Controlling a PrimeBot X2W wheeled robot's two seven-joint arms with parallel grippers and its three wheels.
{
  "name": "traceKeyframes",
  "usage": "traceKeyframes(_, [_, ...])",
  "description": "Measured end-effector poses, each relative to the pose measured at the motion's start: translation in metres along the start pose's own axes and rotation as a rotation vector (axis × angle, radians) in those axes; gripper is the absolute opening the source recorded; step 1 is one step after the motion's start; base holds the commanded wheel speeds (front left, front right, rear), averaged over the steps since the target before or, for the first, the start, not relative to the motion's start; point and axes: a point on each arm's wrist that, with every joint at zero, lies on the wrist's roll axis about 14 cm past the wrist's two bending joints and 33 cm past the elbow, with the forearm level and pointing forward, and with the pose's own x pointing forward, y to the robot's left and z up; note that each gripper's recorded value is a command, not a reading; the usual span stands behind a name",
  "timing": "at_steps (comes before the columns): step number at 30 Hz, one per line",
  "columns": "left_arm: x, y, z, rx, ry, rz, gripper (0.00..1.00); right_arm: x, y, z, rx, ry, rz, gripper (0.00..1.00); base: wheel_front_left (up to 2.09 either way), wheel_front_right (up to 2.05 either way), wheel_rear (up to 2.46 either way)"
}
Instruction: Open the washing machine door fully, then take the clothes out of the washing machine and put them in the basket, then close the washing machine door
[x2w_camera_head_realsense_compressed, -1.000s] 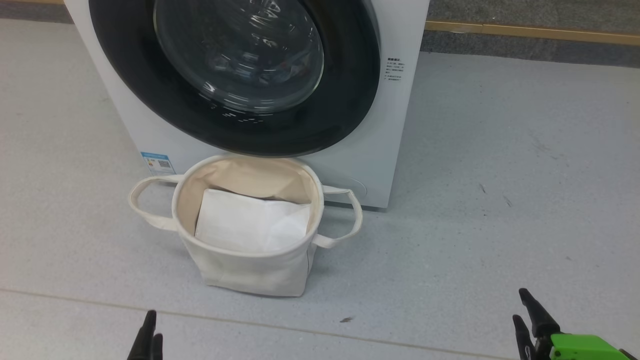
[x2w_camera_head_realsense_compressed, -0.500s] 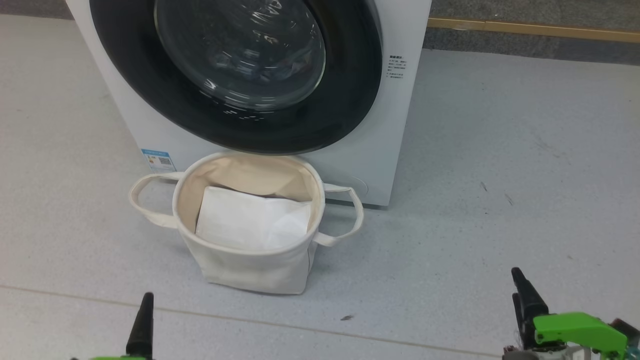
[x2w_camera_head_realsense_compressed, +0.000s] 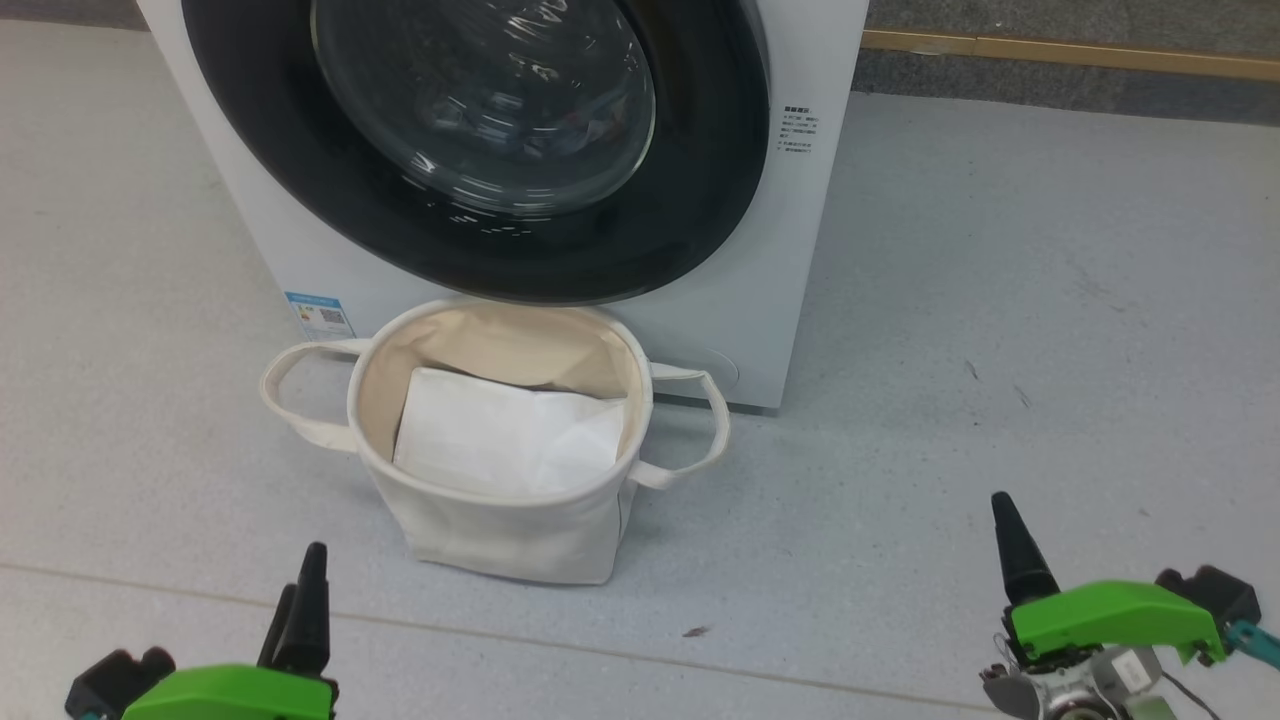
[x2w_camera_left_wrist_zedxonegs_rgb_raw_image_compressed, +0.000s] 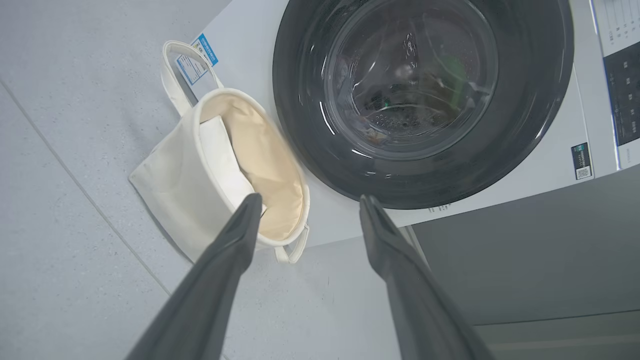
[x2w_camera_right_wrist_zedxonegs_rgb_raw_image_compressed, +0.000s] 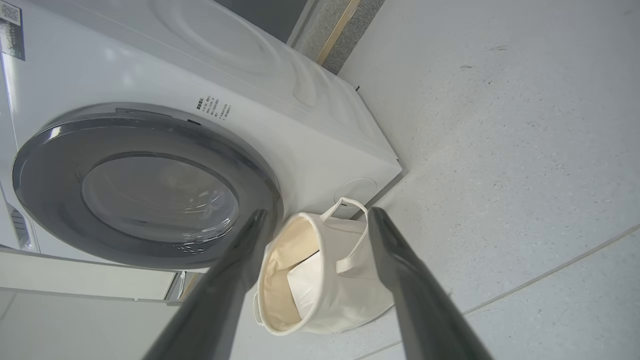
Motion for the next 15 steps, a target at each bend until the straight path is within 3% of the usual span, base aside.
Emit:
traceKeyframes(6, [0.003,-0.004,0.000,0.163,0.011,-0.008,1.00,0.004,0.007,0.002,-0.163,-0.001,0.021,1.00,0.00,0.00,0.00])
traceKeyframes(15, [0.009,-0.013,0.004,0.367,0.008,-0.024,1.00,0.009,0.023,0.000,-0.298,-0.004,0.067,1.00,0.00,0.00,0.00])
